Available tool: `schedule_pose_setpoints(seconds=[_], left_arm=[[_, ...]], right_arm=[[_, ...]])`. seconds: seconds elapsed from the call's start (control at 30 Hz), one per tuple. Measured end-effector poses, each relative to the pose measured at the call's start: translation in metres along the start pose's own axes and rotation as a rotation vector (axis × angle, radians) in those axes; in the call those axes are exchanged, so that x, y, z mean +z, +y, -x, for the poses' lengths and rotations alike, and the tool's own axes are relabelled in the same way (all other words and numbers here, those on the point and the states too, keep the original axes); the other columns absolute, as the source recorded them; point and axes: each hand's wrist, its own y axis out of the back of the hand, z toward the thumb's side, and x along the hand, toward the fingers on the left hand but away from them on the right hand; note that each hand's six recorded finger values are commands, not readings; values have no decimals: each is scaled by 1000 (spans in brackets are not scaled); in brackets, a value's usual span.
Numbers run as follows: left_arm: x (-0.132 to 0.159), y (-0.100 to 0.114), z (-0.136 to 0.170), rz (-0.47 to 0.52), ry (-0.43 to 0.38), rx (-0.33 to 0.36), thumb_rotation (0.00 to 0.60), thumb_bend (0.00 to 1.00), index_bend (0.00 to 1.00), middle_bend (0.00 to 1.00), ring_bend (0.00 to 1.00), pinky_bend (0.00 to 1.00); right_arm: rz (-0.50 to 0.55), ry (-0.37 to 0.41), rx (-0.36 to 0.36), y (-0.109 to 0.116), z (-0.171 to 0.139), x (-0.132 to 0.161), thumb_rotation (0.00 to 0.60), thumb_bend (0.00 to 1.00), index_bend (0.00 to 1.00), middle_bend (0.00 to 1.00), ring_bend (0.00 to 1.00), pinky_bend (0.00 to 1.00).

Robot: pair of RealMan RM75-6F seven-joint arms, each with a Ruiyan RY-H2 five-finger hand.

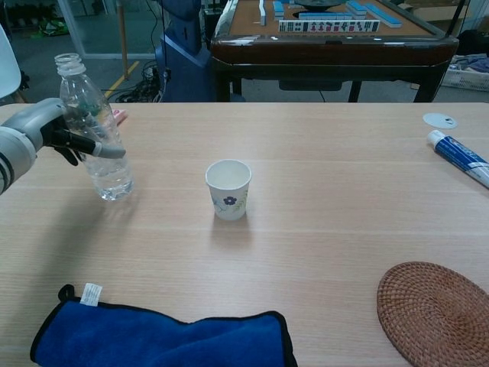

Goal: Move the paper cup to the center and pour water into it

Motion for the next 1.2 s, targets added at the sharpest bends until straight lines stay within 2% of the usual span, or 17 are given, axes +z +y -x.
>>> schedule_pose_setpoints(seconds=[0.4,0.57,0.97,1.2], left_arm=[[-4,-5,0,-31,-6,-25,600,46,518,414,309,357],[-6,-5,0,-39,-2,-30,600,46,401,333,257,332],[-6,-7,0,-52,-7,-42,600,46,237,233,178,281],[-6,-5,2,-36,-20,-37,600,46,228,229,174,270]], right_arm=[[-1,2,-2,0,-1,0,600,0,210,155,64,294],[-1,2,-1,0,0,0,600,0,210,155,64,294],[-1,3,-3,1,-1,0,600,0,209,155,64,294],[-2,4,1,0,-1,1,600,0,210,155,64,294]])
